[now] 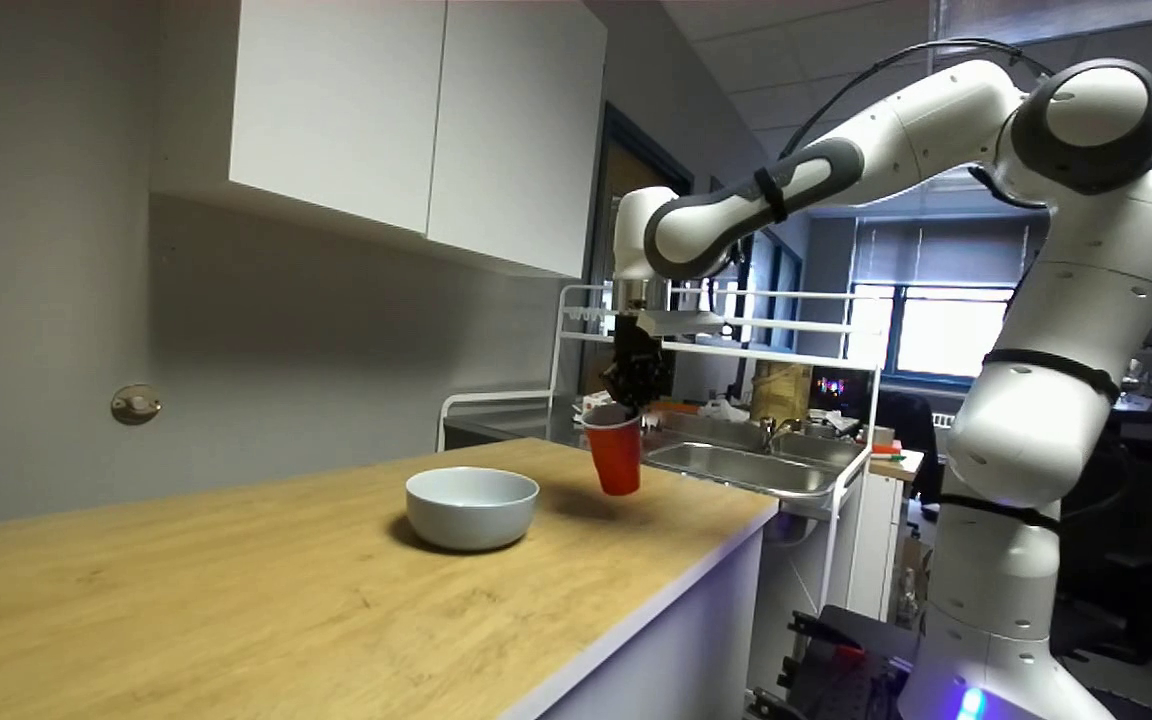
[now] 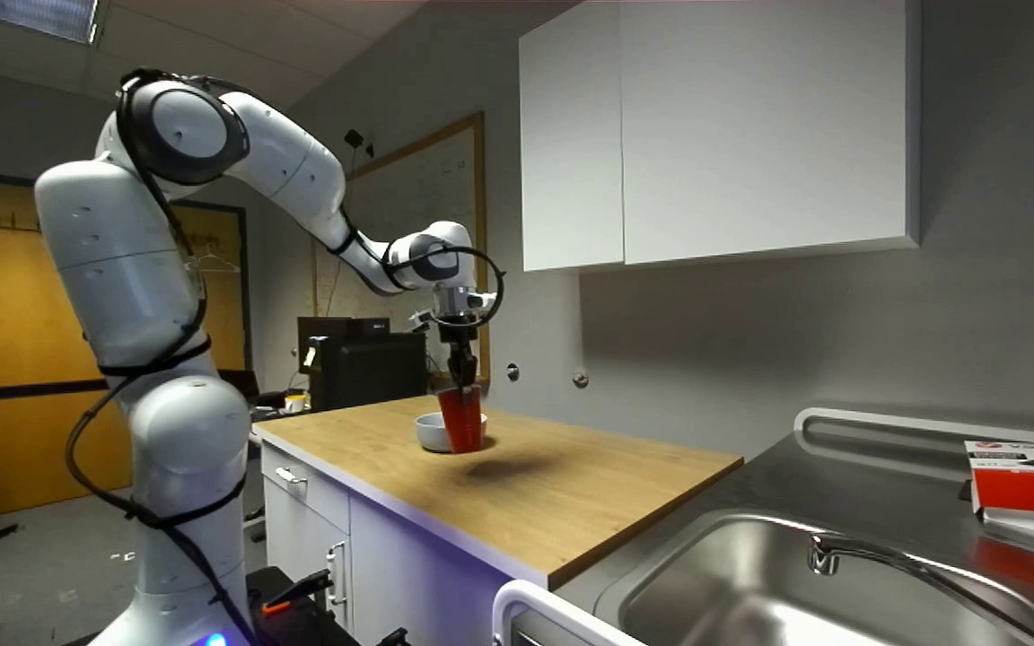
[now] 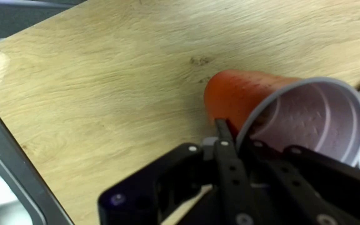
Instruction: Pour the beans from the cup into the bowl
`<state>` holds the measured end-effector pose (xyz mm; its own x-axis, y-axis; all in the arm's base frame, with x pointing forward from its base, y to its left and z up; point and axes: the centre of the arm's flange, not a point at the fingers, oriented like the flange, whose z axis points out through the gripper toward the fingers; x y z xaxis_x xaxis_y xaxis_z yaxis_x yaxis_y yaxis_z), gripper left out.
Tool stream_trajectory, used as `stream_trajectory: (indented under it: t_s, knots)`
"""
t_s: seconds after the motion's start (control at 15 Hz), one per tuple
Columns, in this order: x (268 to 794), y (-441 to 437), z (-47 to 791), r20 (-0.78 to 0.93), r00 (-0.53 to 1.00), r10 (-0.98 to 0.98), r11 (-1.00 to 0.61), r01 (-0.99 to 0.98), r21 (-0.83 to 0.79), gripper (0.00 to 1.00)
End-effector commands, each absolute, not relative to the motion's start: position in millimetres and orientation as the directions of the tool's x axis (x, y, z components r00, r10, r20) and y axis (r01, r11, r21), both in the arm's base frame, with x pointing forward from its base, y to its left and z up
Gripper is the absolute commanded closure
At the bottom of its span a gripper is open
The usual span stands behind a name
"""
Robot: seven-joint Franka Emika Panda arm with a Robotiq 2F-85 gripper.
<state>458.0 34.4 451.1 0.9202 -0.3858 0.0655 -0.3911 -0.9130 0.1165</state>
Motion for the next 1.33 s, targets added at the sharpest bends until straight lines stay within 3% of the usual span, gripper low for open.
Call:
stream_trajectory:
  t_s: [0.0,0.4,0.73,1.27]
  knots:
    - [479,74,482,0.092,0.937,-0.338,-0.916,-0.350,0.195,0.94]
    - [509,113,505,0.146,0.922,-0.358,-0.884,-0.386,0.265,0.95]
    - [540,139,484,0.075,0.903,-0.422,-0.841,-0.421,0.339,0.98]
    - [542,208,442,0.033,0.893,-0.448,-0.707,-0.377,0.598,0.98]
